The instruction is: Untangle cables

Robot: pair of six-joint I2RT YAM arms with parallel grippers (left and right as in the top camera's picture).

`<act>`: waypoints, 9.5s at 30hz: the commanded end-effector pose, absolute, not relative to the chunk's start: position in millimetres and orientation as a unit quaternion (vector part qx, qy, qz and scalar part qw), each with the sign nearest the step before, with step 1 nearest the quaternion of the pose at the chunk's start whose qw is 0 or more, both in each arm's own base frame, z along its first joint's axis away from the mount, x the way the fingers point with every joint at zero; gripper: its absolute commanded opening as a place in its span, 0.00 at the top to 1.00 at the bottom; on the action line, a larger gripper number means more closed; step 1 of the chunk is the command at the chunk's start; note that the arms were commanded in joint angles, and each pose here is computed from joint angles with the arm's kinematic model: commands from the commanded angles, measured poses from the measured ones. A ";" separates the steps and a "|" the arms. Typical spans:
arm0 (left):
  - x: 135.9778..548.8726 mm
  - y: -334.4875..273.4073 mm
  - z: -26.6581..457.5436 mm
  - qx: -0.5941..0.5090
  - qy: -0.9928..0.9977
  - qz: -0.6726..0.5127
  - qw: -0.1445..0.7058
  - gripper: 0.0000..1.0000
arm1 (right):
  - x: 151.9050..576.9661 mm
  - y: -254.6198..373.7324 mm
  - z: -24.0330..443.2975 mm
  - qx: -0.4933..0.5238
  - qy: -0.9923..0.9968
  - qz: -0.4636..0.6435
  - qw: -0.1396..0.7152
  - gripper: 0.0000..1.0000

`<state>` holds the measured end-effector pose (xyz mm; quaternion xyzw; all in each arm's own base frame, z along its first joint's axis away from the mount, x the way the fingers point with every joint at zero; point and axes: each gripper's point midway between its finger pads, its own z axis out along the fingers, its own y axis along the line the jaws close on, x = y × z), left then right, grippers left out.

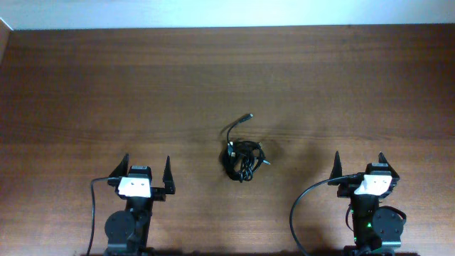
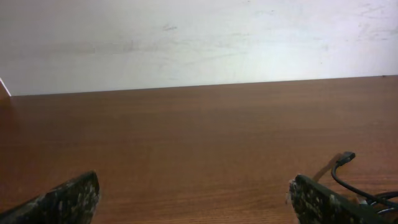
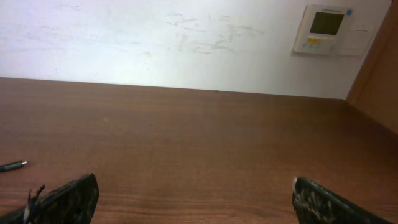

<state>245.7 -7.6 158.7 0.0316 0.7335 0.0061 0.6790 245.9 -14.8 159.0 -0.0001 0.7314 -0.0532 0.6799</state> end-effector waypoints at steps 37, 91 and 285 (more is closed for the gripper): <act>245.8 -4.6 156.7 0.027 0.734 0.011 0.679 0.01 | 245.6 -16.2 156.3 0.006 0.733 -0.051 0.678 0.01; 245.8 -4.6 156.7 0.027 0.734 0.011 0.679 0.01 | 245.6 -16.2 156.3 0.006 0.733 -0.051 0.678 0.02; 214.8 -143.2 108.0 0.028 0.981 -0.138 0.132 0.34 | 163.4 134.3 173.8 0.236 0.915 0.300 0.134 0.48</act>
